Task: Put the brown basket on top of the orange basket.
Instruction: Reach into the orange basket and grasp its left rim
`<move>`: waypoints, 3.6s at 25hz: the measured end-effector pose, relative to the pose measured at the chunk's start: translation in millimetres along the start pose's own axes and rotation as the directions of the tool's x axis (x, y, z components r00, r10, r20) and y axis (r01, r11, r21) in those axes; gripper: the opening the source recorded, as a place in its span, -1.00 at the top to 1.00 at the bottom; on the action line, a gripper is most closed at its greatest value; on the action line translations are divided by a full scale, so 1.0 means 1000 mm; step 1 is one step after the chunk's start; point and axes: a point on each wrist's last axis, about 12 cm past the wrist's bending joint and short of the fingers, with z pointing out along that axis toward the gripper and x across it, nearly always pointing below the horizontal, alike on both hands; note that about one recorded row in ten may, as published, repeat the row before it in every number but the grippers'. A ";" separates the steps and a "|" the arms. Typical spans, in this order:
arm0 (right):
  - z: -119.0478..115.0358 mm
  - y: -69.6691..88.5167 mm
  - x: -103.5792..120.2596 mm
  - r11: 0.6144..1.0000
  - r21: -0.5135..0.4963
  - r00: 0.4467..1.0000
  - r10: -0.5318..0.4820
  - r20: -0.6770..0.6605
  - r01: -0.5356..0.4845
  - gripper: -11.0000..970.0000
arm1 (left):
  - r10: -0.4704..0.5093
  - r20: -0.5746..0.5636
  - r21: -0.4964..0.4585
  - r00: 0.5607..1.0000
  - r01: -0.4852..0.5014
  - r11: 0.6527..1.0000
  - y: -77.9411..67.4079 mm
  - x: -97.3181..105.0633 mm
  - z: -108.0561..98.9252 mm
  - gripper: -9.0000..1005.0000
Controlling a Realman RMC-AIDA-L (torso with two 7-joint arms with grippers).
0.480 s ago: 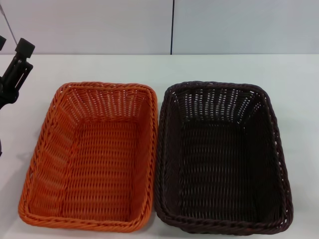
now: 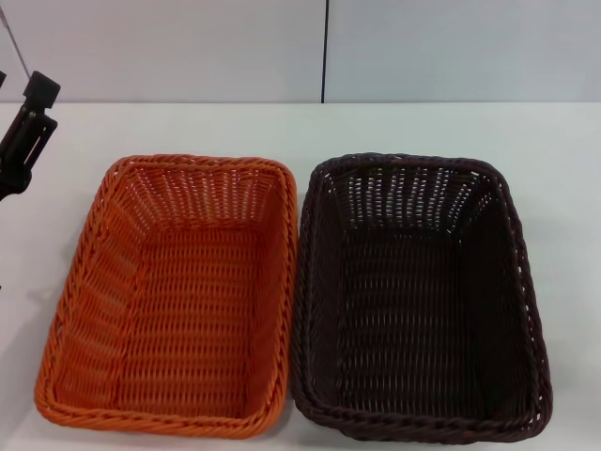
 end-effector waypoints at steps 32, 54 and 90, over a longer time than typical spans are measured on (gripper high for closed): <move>-0.002 -0.004 0.002 1.000 0.024 1.000 -0.004 -0.023 0.004 -0.12 | -0.183 -0.077 -0.075 0.980 0.177 0.981 0.051 -0.033 0.052 -0.57; -0.006 -0.012 0.011 0.997 0.078 0.994 -0.002 -0.105 0.011 -0.12 | -0.052 -0.858 -0.070 0.511 -0.016 0.997 0.046 -0.132 0.117 -0.53; 0.001 -0.017 0.012 0.996 0.084 0.991 -0.014 -0.130 0.025 -0.13 | -0.334 -0.920 -0.326 0.205 0.075 0.942 0.041 -0.075 0.050 -0.47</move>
